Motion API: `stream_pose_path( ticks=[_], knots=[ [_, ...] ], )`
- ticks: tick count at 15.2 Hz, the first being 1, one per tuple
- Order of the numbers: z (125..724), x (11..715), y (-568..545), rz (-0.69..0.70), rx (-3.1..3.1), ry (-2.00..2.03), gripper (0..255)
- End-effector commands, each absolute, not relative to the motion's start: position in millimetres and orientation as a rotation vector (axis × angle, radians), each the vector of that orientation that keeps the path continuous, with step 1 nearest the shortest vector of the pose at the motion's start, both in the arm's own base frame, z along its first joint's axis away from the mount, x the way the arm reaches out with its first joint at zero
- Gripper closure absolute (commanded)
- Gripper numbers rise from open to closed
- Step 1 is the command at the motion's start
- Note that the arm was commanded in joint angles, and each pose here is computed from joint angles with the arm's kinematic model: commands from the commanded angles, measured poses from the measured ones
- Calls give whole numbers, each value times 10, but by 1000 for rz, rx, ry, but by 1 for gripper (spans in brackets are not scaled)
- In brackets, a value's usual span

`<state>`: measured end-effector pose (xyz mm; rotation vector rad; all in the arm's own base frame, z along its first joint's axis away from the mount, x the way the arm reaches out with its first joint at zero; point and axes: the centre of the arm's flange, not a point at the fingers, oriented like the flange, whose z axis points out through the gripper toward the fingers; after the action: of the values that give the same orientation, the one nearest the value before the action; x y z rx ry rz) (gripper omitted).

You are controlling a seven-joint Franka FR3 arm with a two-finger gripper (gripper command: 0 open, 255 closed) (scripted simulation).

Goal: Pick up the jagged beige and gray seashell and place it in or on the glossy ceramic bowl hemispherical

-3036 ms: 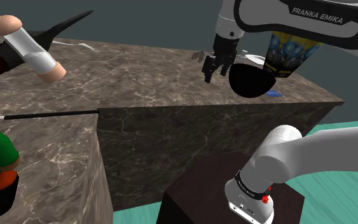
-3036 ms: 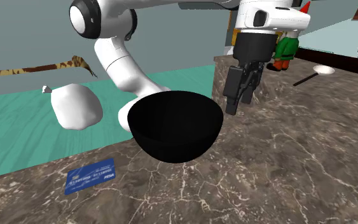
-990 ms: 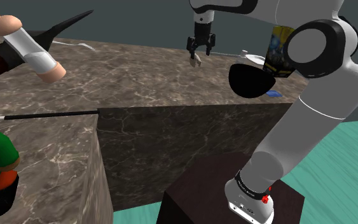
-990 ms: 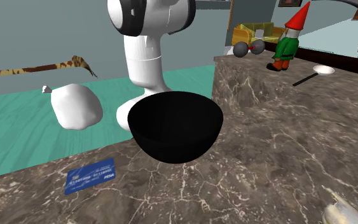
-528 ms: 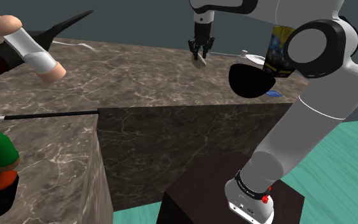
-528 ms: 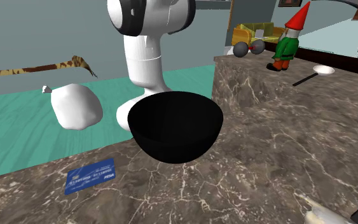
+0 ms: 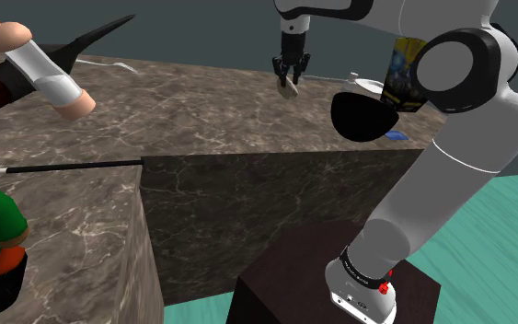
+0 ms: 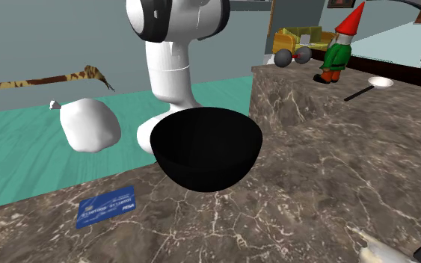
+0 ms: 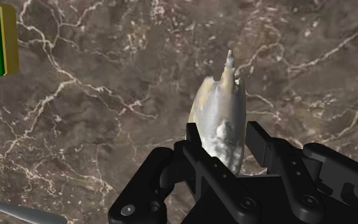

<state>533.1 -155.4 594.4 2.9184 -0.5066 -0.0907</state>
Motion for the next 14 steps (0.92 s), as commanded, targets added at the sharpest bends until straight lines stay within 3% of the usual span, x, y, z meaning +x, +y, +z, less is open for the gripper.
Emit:
stream_pose_path(
  ticks=[1, 14],
  knots=[
    [5981, 5331, -1557, -99, 2918, -507, 255],
    [6667, 5331, -1557, -99, 2918, -507, 255]
  ],
)
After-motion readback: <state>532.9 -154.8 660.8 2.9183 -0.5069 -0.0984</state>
